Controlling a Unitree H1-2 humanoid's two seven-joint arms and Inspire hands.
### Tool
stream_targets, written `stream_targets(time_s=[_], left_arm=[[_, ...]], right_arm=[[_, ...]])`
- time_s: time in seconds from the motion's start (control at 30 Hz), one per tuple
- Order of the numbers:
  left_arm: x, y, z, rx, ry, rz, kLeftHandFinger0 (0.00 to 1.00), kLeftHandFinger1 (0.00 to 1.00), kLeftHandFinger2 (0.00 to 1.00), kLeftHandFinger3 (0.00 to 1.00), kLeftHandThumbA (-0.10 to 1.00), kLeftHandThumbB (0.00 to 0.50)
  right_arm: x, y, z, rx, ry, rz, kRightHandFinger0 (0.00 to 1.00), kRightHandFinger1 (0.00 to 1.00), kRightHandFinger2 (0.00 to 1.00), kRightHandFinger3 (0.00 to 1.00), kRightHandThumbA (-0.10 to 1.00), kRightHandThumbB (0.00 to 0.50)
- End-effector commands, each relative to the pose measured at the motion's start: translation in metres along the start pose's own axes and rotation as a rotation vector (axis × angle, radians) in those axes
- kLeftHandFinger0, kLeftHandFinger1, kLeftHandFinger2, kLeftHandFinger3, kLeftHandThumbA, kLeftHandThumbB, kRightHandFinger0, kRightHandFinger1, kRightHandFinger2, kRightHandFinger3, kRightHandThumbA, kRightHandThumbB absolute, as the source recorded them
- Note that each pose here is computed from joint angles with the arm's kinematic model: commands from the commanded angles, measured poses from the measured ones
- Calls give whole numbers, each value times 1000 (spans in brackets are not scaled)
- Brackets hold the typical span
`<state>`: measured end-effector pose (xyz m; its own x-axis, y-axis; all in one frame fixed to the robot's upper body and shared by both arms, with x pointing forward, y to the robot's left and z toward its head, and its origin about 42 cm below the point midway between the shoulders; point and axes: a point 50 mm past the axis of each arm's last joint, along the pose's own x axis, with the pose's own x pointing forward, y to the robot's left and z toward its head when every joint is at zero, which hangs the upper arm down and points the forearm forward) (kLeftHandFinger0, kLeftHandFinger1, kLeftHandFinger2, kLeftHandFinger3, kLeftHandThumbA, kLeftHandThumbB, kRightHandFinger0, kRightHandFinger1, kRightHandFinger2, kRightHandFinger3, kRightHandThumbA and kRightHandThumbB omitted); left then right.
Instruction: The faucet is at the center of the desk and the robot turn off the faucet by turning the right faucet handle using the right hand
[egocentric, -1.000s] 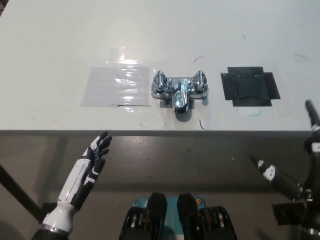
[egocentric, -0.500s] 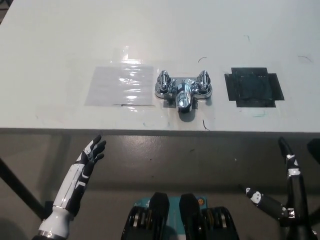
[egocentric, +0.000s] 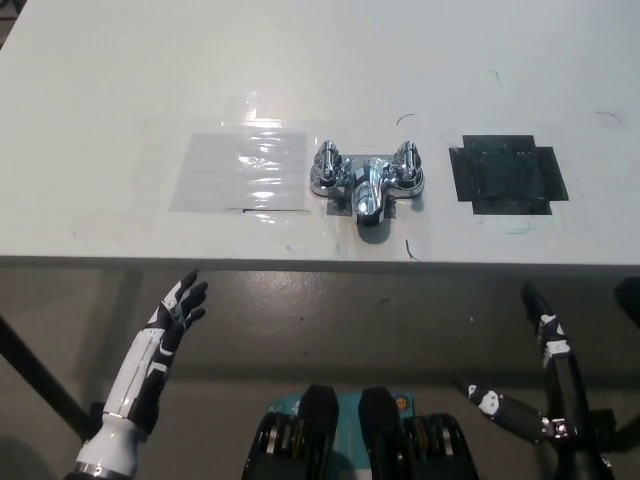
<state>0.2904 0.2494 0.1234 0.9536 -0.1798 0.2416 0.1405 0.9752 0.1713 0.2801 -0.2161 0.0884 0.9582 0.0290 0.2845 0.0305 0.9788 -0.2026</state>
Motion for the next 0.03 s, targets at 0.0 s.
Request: stream_targets(time_s=[0.0], left_arm=[[2, 4, 7, -2, -57, 17, 1000, 1000, 1000, 1000, 985, 298]], right_arm=[[9, 1, 8, 29, -71, 19, 1000, 1000, 1000, 1000, 1000, 174]])
